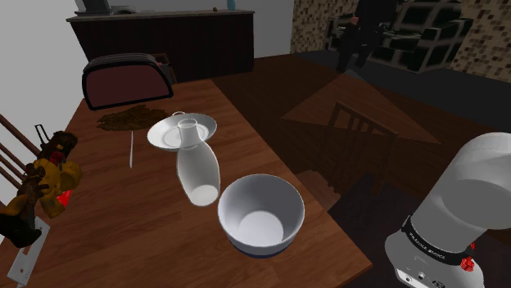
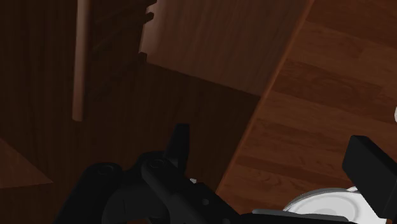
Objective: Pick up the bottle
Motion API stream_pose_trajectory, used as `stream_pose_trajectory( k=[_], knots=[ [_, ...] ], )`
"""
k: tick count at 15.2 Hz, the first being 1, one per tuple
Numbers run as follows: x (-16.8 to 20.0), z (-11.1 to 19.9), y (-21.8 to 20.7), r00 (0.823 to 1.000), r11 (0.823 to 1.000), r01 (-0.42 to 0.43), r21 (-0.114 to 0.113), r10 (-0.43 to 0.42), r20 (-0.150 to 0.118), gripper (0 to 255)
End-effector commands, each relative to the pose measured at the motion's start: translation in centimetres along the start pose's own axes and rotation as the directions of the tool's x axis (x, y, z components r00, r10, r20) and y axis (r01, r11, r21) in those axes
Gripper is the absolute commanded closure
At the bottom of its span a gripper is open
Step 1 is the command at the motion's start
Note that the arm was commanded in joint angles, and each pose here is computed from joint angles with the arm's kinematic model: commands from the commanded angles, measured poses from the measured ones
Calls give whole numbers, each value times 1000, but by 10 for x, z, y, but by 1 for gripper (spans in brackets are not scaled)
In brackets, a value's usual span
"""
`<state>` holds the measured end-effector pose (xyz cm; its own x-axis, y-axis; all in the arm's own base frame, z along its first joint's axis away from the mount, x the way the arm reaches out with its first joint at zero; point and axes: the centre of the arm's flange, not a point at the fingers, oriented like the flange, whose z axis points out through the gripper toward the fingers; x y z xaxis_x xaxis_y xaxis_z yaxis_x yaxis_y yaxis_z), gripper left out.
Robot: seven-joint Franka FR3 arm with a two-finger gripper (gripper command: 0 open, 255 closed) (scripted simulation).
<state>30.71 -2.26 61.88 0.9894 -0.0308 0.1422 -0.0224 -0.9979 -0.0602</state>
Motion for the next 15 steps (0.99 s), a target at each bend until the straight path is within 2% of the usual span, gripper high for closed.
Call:
stream_pose_trajectory(
  k=[1,15],
  knots=[
    [0,0,0,1000,1000,0,0,0,0,0],
    [66,42,-174,998,999,-43,-30,44,36,0]
  ],
)
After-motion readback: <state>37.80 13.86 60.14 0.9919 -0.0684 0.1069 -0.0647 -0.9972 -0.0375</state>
